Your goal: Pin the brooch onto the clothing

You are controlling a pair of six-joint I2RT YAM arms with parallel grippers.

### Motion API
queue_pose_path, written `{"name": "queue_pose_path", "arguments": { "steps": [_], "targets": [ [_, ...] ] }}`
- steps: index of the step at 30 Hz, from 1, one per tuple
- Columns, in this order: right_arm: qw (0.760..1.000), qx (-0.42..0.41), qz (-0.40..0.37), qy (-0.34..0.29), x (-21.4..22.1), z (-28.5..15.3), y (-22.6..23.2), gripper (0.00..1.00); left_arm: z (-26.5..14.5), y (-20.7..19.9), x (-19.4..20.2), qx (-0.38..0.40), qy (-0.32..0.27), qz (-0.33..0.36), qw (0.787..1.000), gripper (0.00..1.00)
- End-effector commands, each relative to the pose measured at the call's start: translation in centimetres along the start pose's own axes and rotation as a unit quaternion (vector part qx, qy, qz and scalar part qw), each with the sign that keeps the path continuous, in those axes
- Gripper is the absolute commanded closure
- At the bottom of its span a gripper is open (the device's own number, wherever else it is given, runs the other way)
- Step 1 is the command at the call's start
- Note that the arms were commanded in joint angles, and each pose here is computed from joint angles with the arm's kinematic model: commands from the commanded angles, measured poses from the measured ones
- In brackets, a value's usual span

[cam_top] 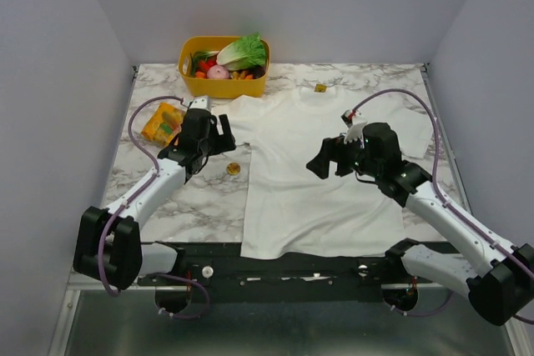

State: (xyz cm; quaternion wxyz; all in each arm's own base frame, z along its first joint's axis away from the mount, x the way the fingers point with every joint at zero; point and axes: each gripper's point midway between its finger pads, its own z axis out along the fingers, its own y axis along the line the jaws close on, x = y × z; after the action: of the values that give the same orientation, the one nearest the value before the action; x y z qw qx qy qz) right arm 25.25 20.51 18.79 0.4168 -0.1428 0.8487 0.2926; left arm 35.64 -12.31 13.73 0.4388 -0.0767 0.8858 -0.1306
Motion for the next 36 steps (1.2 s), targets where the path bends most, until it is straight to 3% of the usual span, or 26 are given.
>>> {"name": "queue_pose_path", "arguments": {
  "steps": [1,6,9,14,17,25,31,34,36],
  "targets": [
    [0.996,-0.088,0.007,0.000,-0.9,2.3,3.0,0.00,-1.5,-0.4,0.7,0.031,0.007,-0.028,0.999,0.09],
    [0.994,-0.103,0.020,0.035,-0.6,5.9,4.1,0.03,-1.0,0.9,2.5,0.018,0.037,-0.051,0.998,0.15],
    [0.991,-0.117,0.015,0.060,-0.8,8.5,6.0,0.11,-0.6,1.7,4.0,0.015,0.055,-0.080,0.995,0.19],
    [0.984,-0.142,0.005,0.107,0.7,13.1,9.1,0.33,0.5,1.5,6.1,0.074,0.071,-0.120,0.987,0.24],
    [0.980,-0.145,0.012,0.139,2.7,15.7,9.6,0.56,1.1,0.7,6.5,0.122,0.074,-0.133,0.981,0.24],
    [0.976,-0.122,0.016,0.180,4.6,21.1,10.3,0.88,3.2,0.2,9.3,0.169,0.122,-0.162,0.965,0.26],
    [0.973,-0.092,0.016,0.212,7.1,24.2,10.2,0.95,3.5,1.2,9.8,0.142,0.124,-0.159,0.969,0.32],
    [0.973,-0.078,0.024,0.217,7.2,25.0,10.0,0.96,3.5,1.8,10.0,0.129,0.128,-0.153,0.971,0.39],
    [0.971,-0.072,0.028,0.227,7.8,25.6,9.7,0.96,3.5,1.9,10.0,0.125,0.128,-0.152,0.972,0.52]
  ]
}}
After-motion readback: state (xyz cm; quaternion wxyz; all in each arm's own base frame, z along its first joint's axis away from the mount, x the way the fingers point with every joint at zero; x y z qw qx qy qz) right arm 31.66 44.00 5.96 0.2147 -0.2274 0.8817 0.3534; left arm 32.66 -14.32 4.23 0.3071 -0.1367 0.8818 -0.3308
